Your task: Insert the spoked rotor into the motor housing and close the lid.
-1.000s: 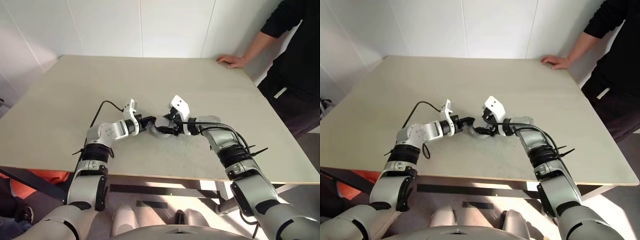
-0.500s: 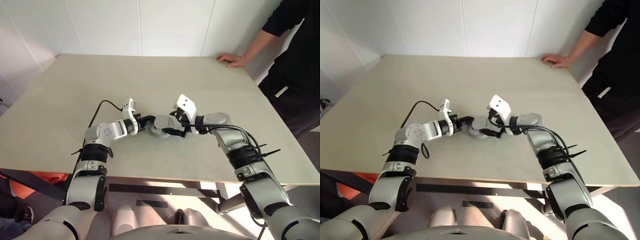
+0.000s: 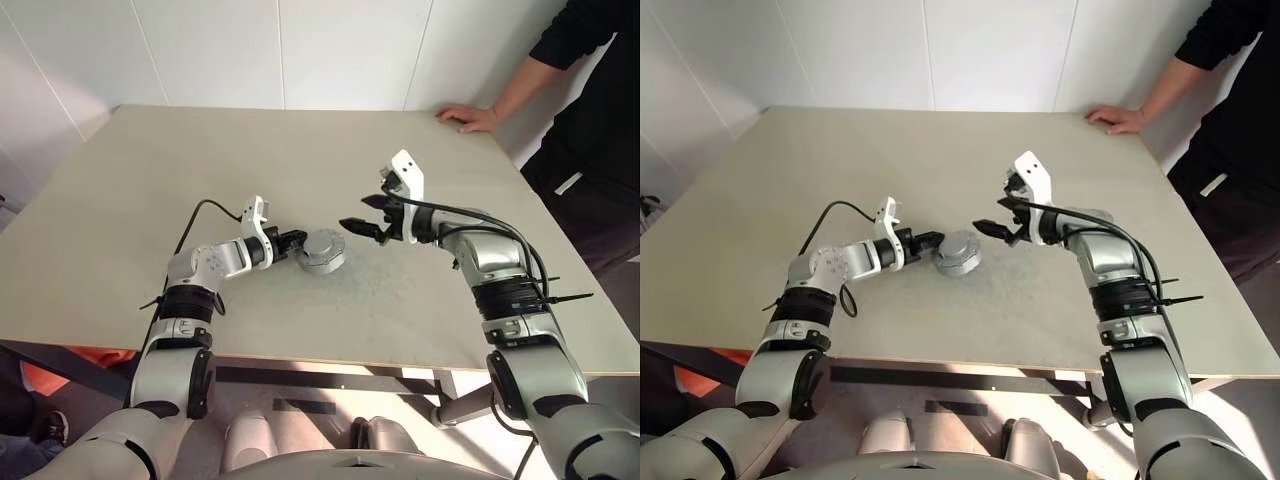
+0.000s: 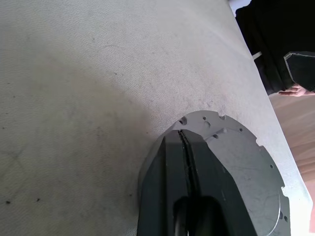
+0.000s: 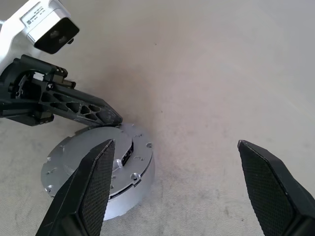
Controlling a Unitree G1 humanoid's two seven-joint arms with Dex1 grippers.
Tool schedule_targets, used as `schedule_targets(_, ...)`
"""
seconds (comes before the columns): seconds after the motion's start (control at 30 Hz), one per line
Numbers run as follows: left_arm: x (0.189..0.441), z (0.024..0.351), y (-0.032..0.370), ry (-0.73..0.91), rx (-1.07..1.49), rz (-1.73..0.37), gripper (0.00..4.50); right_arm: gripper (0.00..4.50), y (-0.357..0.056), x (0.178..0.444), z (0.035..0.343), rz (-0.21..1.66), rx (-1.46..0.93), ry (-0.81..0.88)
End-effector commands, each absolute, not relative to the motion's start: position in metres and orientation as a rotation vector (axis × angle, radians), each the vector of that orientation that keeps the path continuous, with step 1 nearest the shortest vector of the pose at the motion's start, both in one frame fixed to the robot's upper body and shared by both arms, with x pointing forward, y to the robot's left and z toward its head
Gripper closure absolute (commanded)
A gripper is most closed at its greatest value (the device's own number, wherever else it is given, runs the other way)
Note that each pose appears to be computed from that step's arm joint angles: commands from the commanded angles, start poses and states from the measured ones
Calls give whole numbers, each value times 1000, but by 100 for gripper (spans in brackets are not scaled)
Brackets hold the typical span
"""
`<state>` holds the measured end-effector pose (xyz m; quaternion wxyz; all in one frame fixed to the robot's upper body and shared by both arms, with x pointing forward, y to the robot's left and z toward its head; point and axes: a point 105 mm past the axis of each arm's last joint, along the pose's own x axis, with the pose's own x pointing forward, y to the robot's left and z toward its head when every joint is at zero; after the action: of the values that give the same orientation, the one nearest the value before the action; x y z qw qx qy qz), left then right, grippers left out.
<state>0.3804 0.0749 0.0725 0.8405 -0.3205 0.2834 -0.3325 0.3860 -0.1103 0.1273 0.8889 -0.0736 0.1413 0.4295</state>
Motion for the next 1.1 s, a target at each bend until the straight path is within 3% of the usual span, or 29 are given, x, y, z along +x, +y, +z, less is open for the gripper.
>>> schedule_targets(0.03, 376, 81, 66, 574, -698, -767, 450, 1, -107, 385, 137, 900, -158, 257)
schedule_targets(0.3, 372, 87, 64, 550, -707, -803, 450, 1, -113, 383, 135, 880, -27, 319)
schedule_targets(0.63, 372, 83, 71, 558, -700, -780, 450, 1, -115, 358, 134, 842, 603, 627)
schedule_targets(0.83, 373, 82, 72, 557, -697, -772, 450, 1, -129, 367, 101, 631, 676, 735)
schedule_targets(1.1, 375, 81, 77, 554, -691, -752, 450, 1, -134, 359, 72, 566, 711, 843)
